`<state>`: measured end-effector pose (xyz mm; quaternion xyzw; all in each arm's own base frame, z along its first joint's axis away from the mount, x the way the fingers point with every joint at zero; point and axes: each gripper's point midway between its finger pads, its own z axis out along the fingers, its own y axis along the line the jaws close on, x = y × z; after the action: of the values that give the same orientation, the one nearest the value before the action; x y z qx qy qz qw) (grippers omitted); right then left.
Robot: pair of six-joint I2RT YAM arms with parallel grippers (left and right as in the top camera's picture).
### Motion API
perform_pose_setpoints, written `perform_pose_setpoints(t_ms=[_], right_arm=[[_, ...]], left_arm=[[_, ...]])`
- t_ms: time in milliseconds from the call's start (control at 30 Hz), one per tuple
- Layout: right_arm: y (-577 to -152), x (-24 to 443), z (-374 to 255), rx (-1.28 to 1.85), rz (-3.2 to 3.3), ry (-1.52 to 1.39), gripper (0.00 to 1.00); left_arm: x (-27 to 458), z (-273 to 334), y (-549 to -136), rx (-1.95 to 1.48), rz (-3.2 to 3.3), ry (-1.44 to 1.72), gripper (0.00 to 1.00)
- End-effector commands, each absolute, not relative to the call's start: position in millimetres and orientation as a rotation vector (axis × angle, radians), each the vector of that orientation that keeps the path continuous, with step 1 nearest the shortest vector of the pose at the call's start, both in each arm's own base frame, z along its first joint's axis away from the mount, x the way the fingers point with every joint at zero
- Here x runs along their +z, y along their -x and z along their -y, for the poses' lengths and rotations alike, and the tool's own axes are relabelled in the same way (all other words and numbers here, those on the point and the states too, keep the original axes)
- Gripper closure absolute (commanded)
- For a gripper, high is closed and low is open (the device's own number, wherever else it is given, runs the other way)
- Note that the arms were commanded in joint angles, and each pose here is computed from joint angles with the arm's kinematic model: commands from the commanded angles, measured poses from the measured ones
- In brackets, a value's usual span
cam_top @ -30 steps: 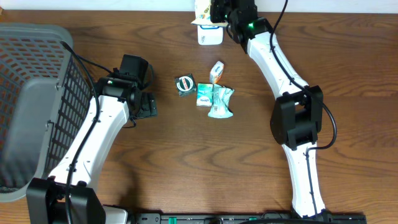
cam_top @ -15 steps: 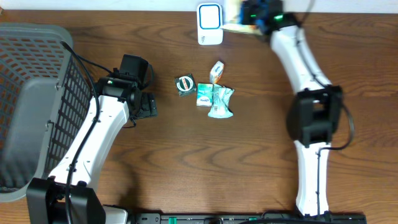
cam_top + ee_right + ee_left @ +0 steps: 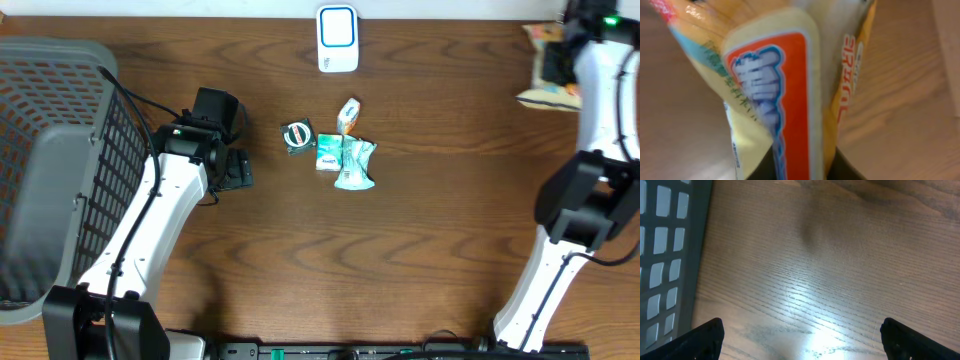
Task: Scan the item barcode
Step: 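Carry the orange-labelled bag to the right edge and release it, then reach the right gripper to the green wipes pack and grasp it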
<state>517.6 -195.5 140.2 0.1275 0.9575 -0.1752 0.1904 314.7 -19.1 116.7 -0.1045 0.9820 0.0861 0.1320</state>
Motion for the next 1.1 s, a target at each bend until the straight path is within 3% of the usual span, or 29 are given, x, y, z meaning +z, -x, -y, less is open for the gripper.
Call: perform_pose_setpoints(t_ms=[0, 67, 100, 133, 167, 200, 333, 733, 833, 967, 1067], right_arm=[[-503.8, 152.7, 213.9, -0.438, -2.677, -0.455, 0.65], [-499.9, 149.3, 215.0, -0.365, -2.686, -0.491, 0.56], [-499.2, 148.1, 214.2, -0.329, -2.688, -0.502, 0.44], [-499.0, 147.3, 212.9, -0.302, -2.690, -0.504, 0.19], [-499.3, 146.8, 211.0, -0.283, -2.692, -0.500, 0.04], [-499.6, 146.3, 209.1, -0.267, -2.694, -0.498, 0.01], [-507.7, 144.5, 184.1, -0.105, -2.698, -0.446, 0.02], [-508.0, 147.7, 58.0, 0.539, -2.747, -0.237, 0.20], [-490.6, 143.2, 27.1, 0.591, -2.839, -0.198, 0.17], [-461.5, 138.9, -14.7, 0.640, -2.970, -0.046, 0.02], [-443.5, 135.8, -52.3, 0.665, -3.036, 0.137, 0.01]], left_arm=[[121.7, 16.0, -314.8, 0.256, -2.834, 0.319, 0.02], [121.7, 16.0, -314.8, 0.256, -2.834, 0.320, 0.02], [121.7, 16.0, -314.8, 0.256, -2.834, 0.320, 0.02], [121.7, 16.0, -314.8, 0.256, -2.834, 0.320, 0.02], [121.7, 16.0, -314.8, 0.256, -2.834, 0.319, 0.02], [121.7, 16.0, -314.8, 0.256, -2.834, 0.319, 0.03], [121.7, 16.0, -314.8, 0.256, -2.834, 0.319, 0.02], [121.7, 16.0, -314.8, 0.256, -2.834, 0.319, 0.03], [121.7, 16.0, -314.8, 0.256, -2.834, 0.319, 0.02], [121.7, 16.0, -314.7, 0.256, -2.834, 0.320, 0.02], [121.7, 16.0, -314.8, 0.256, -2.834, 0.319, 0.02]])
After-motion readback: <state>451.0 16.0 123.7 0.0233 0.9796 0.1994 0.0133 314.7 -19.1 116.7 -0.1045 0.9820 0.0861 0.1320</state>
